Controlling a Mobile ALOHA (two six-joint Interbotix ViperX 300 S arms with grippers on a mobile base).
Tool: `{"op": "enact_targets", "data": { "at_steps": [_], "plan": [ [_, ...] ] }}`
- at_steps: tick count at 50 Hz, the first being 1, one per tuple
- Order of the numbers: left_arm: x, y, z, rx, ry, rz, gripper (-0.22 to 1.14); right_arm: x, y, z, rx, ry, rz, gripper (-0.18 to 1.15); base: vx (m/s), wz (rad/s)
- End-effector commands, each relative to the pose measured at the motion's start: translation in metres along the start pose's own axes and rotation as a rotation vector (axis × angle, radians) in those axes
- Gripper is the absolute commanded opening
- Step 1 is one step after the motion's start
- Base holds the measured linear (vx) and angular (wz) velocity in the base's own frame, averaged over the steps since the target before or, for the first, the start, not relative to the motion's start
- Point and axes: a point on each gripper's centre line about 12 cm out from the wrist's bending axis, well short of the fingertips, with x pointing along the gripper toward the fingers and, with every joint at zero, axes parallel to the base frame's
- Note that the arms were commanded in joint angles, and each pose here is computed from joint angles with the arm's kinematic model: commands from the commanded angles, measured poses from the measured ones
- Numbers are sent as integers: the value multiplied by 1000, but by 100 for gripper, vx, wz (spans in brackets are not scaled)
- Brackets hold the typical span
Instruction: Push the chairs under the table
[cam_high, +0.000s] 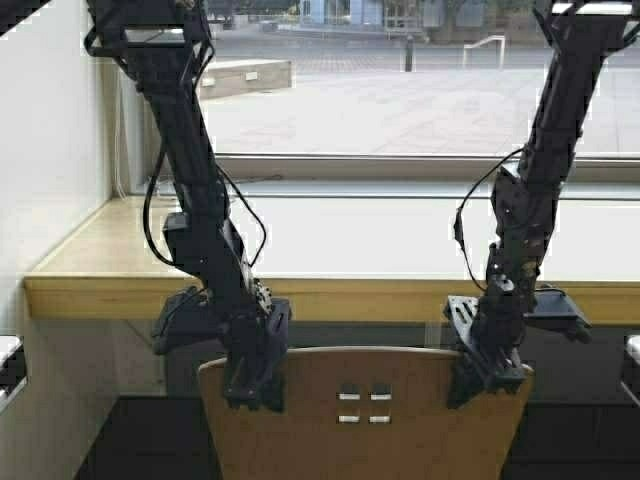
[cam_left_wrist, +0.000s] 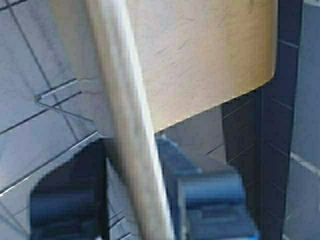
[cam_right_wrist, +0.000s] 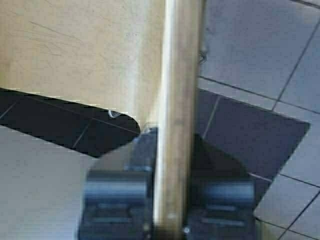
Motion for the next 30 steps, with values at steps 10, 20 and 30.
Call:
{"op": "enact_targets", "data": {
  "at_steps": [10, 20, 30],
  "plan": [
    [-8, -21, 0, 0, 3, -52, 3, 11, 11, -13, -136, 38, 13, 4, 28, -1],
    [-10, -21, 5, -10, -5, -50, 3, 8, 12, -14, -145, 42, 15, 4, 25, -3],
    [-10, -22, 9, -14, -10, -49, 3, 7, 6, -14, -149, 36, 2, 4, 25, -6]
  ]
}}
